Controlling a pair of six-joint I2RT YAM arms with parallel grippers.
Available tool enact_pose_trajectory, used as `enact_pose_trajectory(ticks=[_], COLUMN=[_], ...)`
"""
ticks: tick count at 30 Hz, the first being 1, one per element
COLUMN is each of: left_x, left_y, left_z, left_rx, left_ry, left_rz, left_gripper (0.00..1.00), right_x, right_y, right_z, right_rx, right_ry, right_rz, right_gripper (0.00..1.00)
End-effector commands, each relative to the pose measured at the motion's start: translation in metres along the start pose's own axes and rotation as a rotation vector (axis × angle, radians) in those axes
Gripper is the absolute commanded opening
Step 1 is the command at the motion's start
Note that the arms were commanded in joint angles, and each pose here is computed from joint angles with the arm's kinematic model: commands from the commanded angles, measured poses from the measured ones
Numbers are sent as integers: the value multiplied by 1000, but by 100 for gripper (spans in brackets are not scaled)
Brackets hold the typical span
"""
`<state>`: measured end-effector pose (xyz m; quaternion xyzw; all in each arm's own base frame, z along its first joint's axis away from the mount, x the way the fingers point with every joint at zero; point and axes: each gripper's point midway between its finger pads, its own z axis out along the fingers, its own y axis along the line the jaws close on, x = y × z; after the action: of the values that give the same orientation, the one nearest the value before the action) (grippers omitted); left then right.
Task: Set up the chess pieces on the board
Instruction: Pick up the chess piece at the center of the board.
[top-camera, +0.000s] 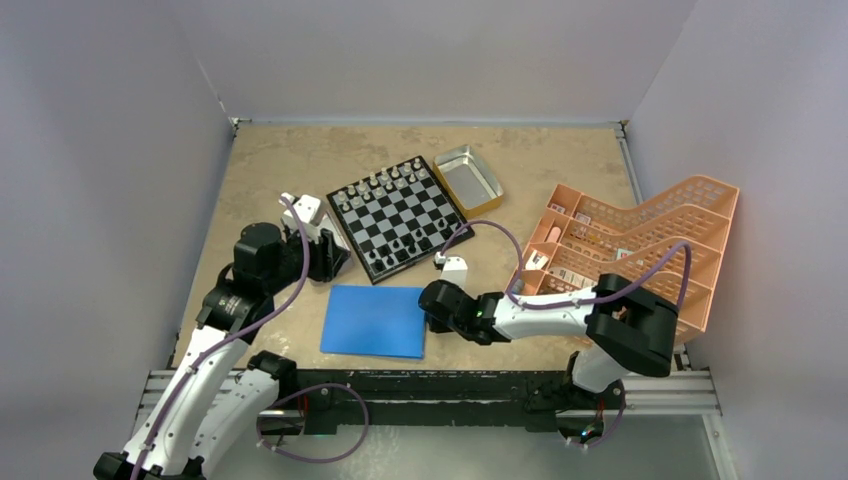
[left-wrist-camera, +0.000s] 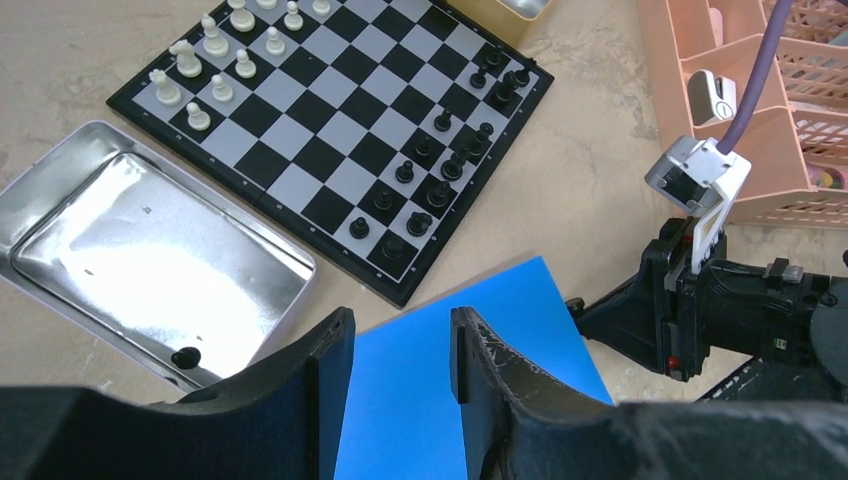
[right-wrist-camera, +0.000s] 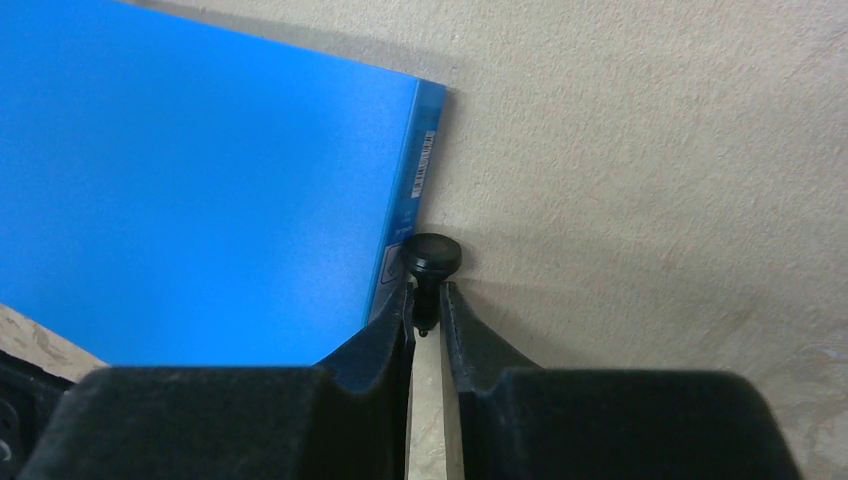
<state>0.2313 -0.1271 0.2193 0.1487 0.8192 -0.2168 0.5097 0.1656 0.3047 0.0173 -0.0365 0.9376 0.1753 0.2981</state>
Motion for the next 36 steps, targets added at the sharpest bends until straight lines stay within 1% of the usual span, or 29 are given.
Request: enact_pose_trajectory(ticks=[1,2,5,8,9,10,14,17,20,23,24,26,29,31,34,36], left_x=[-13,-13,-15,-17,-17,-17,-18,-13,0,12,13,13,14,15,24,27], left_y=[-15,-24,-62,-91,-97,-102,-104,-105,-113,-120,-122,-125,-129,-131,-131,-133], left_z=[0,-1,-5,-13,-16,-18,-17,-15,-27,-44,-48,-54,-56,-56,-45,-43], left_rx=[72,128,374,578,629,665,700,735,851,938,948,968,1011,1040,1049,1060], left_ry=[-28,-23,-32,-42,-46,-48,-56,-87,-146,-265,-304,-363,-403,-421,-410,-401], left_rz=[-10,4,89,137,161,173,213,322,526,764,824,902,954,977,999,1016], left_gripper=[40,40,40,41,46,48,49,46,43,44,45,46,46,45,43,42], right_x=[-6,-8,-11,-17,-20,-22,-28,-30,-34,-42,-46,-55,-62,-60,-60,-61], right_y=[-10,-10,-5,-2,-1,-1,4,15,36,63,68,78,92,103,113,118], right_z=[-7,-11,-23,-34,-38,-40,-49,-59,-80,-114,-124,-142,-166,-181,-191,-190], right_rx=[49,41,-7,-49,-61,-65,-106,-171,-293,-473,-513,-589,-684,-761,-831,-837], right_ry=[-27,-27,-24,-45,-53,-61,-77,-69,-56,-63,-74,-109,-124,-105,-104,-104], right_rz=[-16,-21,-36,-50,-52,-54,-67,-77,-100,-155,-166,-190,-228,-251,-286,-300], right_gripper=[10,7,2,0,0,0,0,0,0,0,0,0,0,0,0,0])
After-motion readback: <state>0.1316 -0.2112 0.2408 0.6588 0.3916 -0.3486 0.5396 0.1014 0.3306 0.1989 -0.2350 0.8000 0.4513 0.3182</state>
